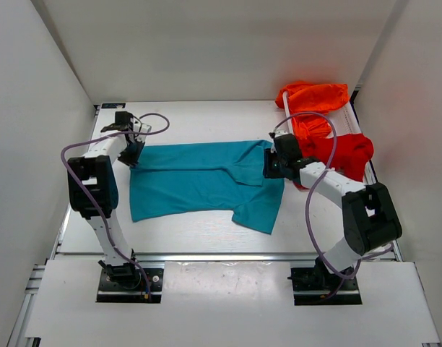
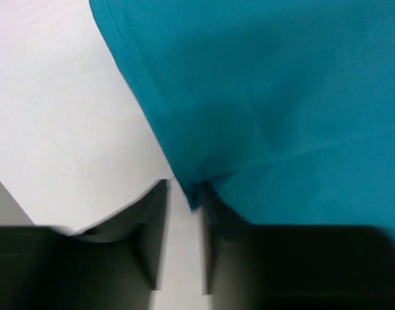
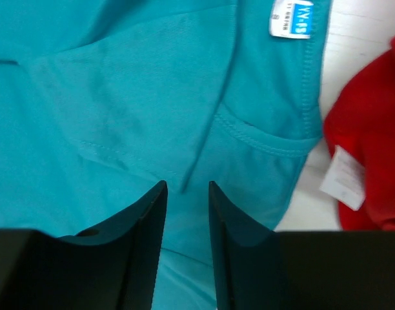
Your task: Fold and stack the t-shirts
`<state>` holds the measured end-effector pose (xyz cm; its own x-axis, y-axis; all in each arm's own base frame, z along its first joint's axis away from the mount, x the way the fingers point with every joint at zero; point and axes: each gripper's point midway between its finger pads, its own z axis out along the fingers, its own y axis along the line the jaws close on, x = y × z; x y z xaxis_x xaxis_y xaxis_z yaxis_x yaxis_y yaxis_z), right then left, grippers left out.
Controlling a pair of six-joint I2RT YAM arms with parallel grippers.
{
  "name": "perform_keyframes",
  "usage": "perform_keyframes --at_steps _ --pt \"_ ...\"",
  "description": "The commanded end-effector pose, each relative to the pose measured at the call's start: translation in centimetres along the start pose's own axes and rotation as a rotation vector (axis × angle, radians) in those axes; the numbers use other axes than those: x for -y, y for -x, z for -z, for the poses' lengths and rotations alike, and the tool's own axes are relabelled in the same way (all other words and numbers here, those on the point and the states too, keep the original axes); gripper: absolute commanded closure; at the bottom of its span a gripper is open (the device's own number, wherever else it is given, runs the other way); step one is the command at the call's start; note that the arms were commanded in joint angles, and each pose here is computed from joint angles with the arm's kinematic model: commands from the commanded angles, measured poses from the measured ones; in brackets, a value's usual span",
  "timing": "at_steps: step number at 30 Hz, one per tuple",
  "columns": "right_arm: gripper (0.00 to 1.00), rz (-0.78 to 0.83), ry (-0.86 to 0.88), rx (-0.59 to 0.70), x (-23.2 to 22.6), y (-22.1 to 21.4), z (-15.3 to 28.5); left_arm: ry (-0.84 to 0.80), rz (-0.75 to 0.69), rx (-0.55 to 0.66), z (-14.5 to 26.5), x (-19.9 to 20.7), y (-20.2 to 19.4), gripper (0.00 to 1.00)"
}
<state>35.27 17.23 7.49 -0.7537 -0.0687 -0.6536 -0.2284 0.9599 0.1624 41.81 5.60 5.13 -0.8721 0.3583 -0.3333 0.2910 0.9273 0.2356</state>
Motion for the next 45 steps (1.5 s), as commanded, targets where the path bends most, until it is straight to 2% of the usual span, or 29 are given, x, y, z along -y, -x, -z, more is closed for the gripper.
perform_keyframes --at_steps 1,4,5,7,10,14,16,21,23,29,31,34,36,37,38,39,40,43,45 --pt "0.58 -0.026 -0.011 0.023 0.7 1.0 1.2 0.029 0.006 0.06 4.2 -1.1 0.7 0.56" --pt "0.55 -0.008 -0.038 0.008 1.1 0.0 2.2 0.02 0.018 0.061 6.2 -0.8 -0.5 0.4" --pt "0.55 -0.015 -0.045 -0.009 1.2 -0.6 2.7 0.022 0.011 0.067 7.1 -0.7 -0.9 0.3" --pt "0.54 -0.036 -0.042 -0.047 0.8 -2.1 3.6 0.008 -0.009 0.027 7.7 0.2 -3.2 0.26" --pt "0.52 -0.064 -0.023 -0.126 0.0 -5.5 5.1 -0.055 -0.057 -0.051 9.0 2.2 -7.1 0.3" --pt "0.5 -0.057 -0.003 -0.18 -0.9 -9.3 6.5 -0.139 -0.081 -0.181 8.7 5.3 -12.7 0.35" --pt "0.49 -0.054 0.014 -0.225 -1.4 -11.6 7.0 -0.149 -0.103 -0.208 8.4 6.5 -14.0 0.35" --pt "0.47 -0.087 0.034 -0.259 -1.9 -15.4 7.7 -0.14 -0.084 -0.243 7.8 7.9 -16.5 0.34" --pt "0.47 -0.114 0.035 -0.27 -2.1 -16.2 7.7 -0.133 -0.124 -0.267 7.5 9.2 -17.6 0.34" --pt "0.46 -0.107 0.031 -0.282 -2.5 -18.0 7.3 -0.057 -0.13 -0.237 6.0 8.8 -17.5 0.34" --pt "0.45 -0.112 0.036 -0.289 -2.6 -18.3 7.2 -0.05 -0.124 -0.224 5.8 8.7 -17.0 0.36" --pt "0.46 -0.095 0.036 -0.292 -2.7 -18.6 7.0 -0.049 -0.103 -0.221 5.4 8.5 -16.6 0.48" --pt "0.52 -0.109 0.04 -0.288 -2.8 -18.2 6.7 -0.046 -0.102 -0.212 5.0 8.3 -16.1 0.57" --pt "0.62 -0.109 0.045 -0.301 -2.9 -18.4 6.6 -0.04 -0.106 -0.212 4.9 8.2 -16.0 0.63" --pt "0.77 -0.12 0.04 -0.307 -2.9 -18.5 6.6 -0.04 -0.107 -0.207 4.9 8.1 -15.8 0.71" --pt "0.85 -0.118 0.044 -0.312 -2.8 -18.5 6.5 -0.041 -0.101 -0.196 4.7 8.0 -15.4 0.75" --pt "1.0 -0.116 0.043 -0.318 -2.7 -18.7 6.6 -0.041 -0.106 -0.192 4.7 8.1 -15.2 0.82" --pt "1.0 -0.121 0.043 -0.289 -2.7 -17.9 6.6 -0.036 -0.088 -0.176 4.9 7.8 -14.4 1.0" --pt "1.0 -0.124 0.059 -0.266 -2.9 -17.1 6.9 -0.042 -0.083 -0.165 4.9 7.8 -14.0 1.0"
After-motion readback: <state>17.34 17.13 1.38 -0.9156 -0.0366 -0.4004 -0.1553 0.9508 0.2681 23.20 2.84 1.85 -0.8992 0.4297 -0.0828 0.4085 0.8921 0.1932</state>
